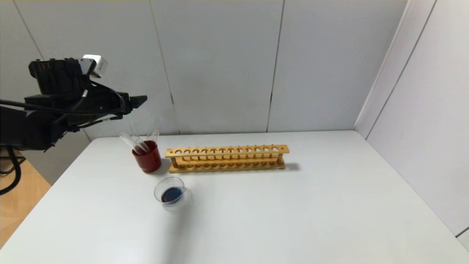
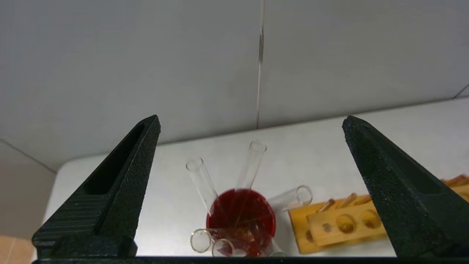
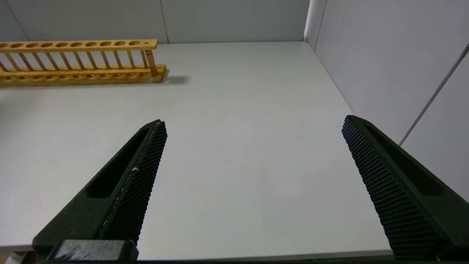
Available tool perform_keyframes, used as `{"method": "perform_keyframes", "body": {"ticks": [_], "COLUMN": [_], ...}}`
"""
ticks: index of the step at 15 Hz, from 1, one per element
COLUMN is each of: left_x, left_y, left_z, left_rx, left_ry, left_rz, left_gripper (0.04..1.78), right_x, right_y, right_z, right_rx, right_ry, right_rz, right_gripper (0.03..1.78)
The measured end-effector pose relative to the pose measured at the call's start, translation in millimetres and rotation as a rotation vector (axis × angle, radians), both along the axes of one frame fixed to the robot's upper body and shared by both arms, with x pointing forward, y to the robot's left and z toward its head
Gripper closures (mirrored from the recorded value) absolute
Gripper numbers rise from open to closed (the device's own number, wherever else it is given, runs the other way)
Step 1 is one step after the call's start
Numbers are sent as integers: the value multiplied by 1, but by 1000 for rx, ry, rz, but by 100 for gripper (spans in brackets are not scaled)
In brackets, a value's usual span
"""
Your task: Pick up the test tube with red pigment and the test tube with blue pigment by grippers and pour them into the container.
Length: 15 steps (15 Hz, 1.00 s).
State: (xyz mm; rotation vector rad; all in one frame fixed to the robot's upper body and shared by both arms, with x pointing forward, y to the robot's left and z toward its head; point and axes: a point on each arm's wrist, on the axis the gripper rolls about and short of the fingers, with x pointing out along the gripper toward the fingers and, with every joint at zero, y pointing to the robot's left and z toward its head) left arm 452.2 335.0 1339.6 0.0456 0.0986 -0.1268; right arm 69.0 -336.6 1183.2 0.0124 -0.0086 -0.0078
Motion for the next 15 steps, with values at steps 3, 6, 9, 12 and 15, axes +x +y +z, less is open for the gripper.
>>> {"method": "perform_keyframes", "body": {"ticks": [3, 6, 9, 12, 15], "left_x": [-44, -119, -218, -308, -382], "left_y": [0, 1, -1, -3, -5], "left_z": [50, 99, 125, 120, 91], "left_rx": [1, 1, 1, 0, -3], "left_ry": [-108, -201, -287, -329, -393], "left_rz": [7, 19, 21, 24, 41], "left_gripper": [7, 7, 7, 7, 7], "right_x": [0, 0, 0, 0, 0], "right_y": [0, 0, 0, 0, 0], "right_z": [0, 0, 0, 0, 0], "right_rx": [0, 0, 0, 0, 0], "right_ry": [0, 0, 0, 0, 0], "right_rz": [0, 0, 0, 0, 0], "right_gripper": [6, 6, 6, 6, 6]}}
